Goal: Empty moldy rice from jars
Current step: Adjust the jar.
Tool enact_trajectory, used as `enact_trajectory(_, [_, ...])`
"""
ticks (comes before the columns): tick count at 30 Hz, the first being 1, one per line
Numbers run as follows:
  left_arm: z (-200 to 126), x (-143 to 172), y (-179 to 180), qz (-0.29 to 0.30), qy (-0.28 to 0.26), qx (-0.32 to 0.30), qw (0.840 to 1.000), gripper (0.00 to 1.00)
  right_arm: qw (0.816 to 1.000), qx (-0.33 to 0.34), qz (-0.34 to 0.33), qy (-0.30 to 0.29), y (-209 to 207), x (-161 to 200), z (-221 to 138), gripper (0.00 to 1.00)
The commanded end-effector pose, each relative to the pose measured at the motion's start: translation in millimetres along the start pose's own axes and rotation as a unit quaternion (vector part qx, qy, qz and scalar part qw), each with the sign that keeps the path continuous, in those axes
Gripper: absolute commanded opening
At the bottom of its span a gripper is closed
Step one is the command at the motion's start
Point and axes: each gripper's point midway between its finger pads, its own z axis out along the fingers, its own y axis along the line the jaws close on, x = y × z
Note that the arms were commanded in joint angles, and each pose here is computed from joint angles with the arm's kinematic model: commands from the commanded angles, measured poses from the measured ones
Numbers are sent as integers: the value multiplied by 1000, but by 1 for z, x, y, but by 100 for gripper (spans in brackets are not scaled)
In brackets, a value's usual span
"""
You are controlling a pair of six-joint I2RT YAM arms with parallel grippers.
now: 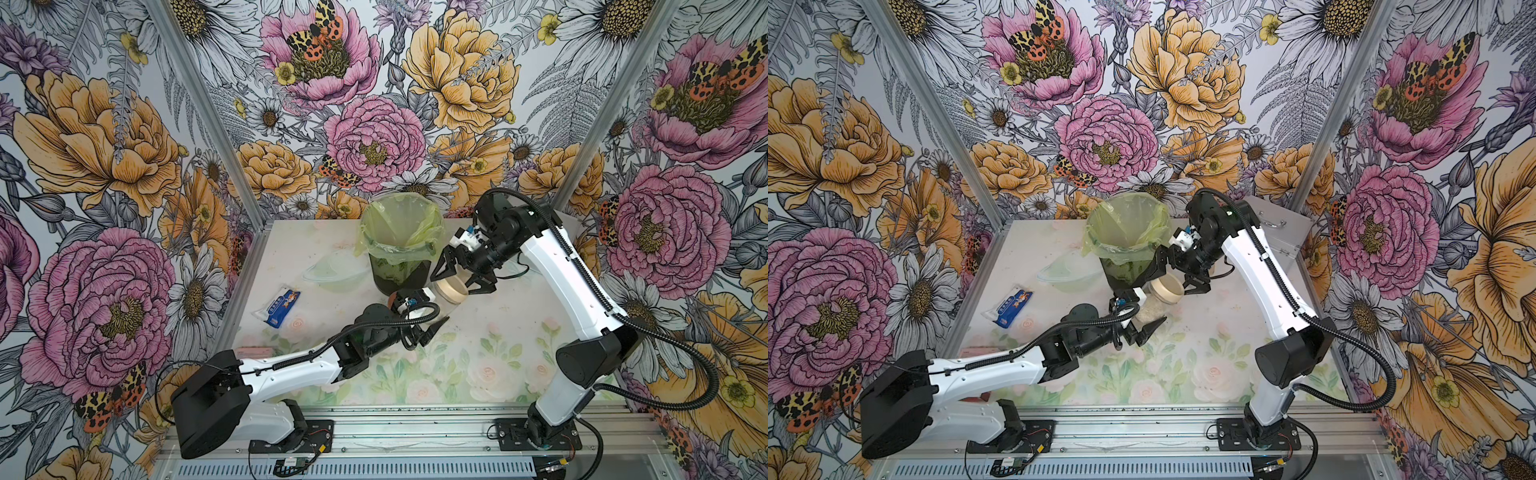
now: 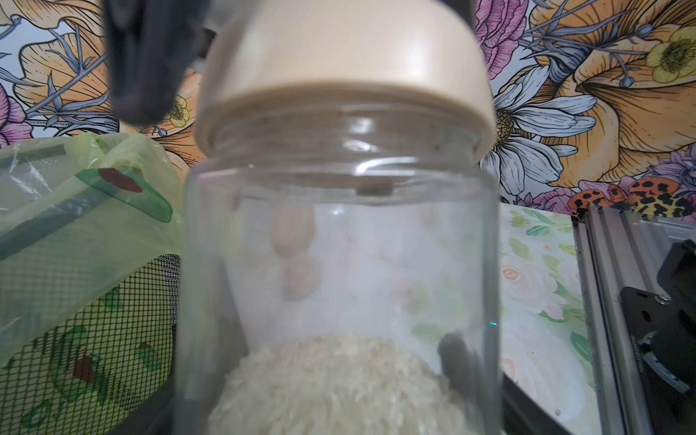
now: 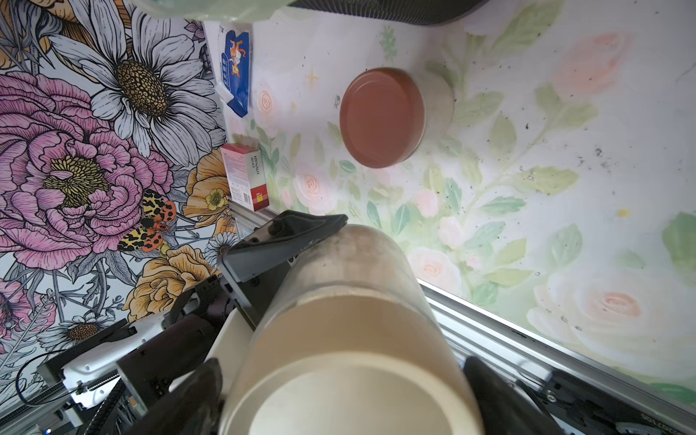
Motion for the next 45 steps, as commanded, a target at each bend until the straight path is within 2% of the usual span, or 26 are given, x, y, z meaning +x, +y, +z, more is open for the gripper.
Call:
enact_trajectory(1, [-12,-46,10,8,-76,-22,997,0,1000,-15,3,-11,9,4,-11,100])
enact_trajectory(14, [-16,-52,14,12,-88,-33,995,0,999,-35,-4,-29,26,-4,-20,100])
enact_trajectory(31, [-22,-62,17,20,-101,-39,994,0,999,-10,3,-38,16,-13,-16,99])
enact_trajectory(45, [-24,-59,21,18,-98,-48,994,0,999,-25,7,-43,24,-22,-12,99])
